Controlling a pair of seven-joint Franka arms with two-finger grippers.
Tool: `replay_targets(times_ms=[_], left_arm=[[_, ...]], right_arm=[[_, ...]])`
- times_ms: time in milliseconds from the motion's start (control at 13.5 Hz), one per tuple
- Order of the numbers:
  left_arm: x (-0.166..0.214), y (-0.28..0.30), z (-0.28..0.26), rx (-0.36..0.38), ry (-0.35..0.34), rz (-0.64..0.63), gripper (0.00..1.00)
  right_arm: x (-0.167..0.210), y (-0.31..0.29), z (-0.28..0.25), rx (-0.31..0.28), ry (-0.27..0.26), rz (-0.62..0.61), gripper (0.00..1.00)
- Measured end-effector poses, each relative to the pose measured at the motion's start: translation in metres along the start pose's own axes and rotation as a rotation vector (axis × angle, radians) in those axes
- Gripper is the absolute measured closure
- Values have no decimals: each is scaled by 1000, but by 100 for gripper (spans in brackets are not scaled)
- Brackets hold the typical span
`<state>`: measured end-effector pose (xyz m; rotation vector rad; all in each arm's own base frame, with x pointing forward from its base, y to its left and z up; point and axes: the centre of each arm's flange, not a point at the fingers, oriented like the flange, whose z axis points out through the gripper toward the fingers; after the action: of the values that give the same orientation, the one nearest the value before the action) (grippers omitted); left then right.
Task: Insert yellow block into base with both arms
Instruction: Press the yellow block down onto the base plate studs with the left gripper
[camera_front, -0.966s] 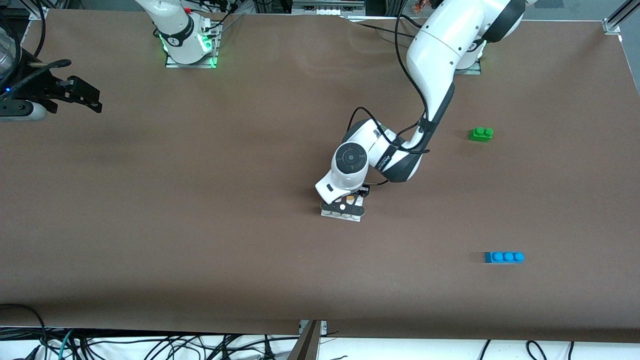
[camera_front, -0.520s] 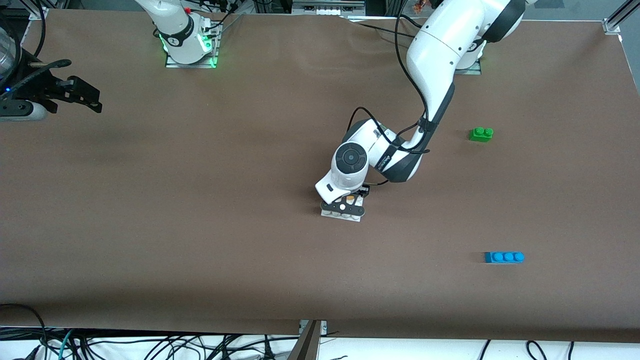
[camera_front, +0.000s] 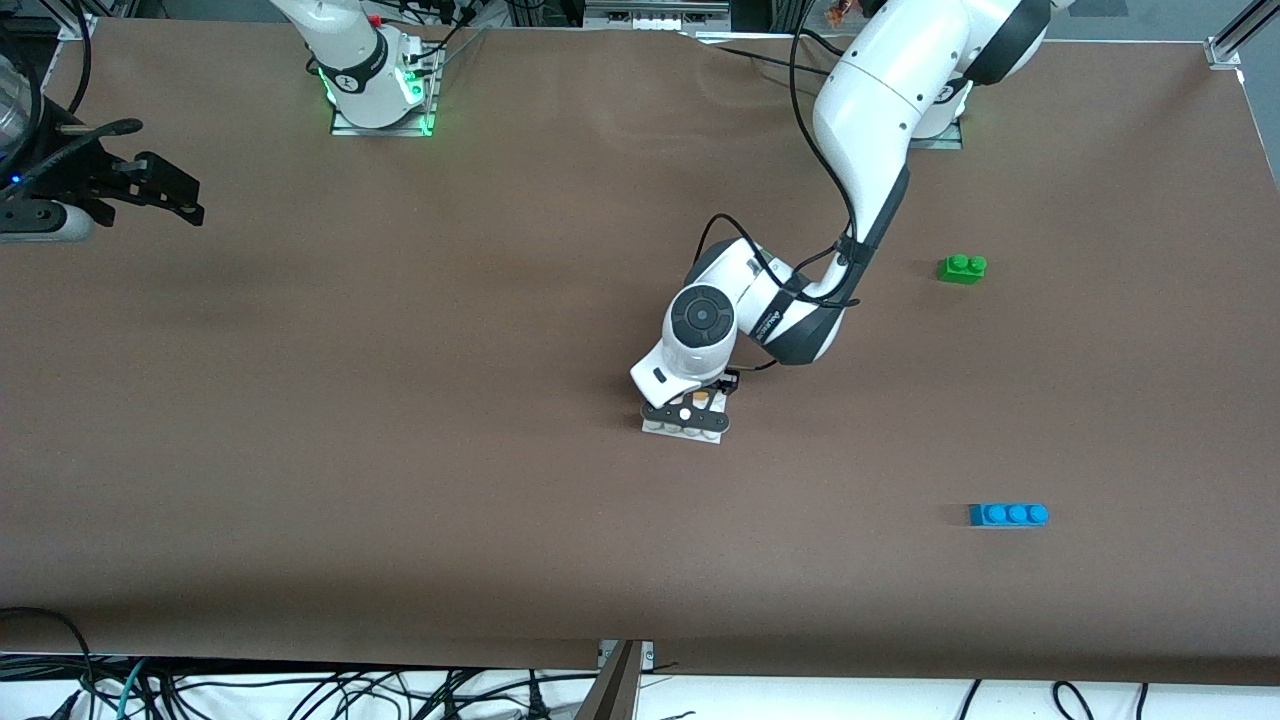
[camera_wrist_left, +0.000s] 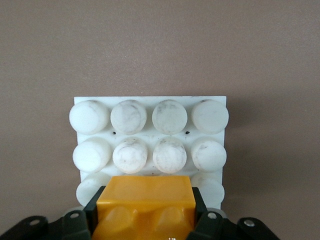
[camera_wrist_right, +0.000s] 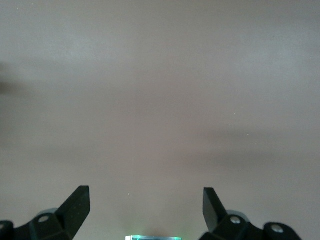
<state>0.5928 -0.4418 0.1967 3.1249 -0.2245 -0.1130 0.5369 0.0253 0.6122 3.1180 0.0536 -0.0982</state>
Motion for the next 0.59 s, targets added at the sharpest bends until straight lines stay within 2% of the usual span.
replay_targets(times_ms=[595], left_arm=[[-1, 0, 0, 3, -7, 34, 32]], right_arm=[[0, 0, 0, 0, 0, 0, 0]])
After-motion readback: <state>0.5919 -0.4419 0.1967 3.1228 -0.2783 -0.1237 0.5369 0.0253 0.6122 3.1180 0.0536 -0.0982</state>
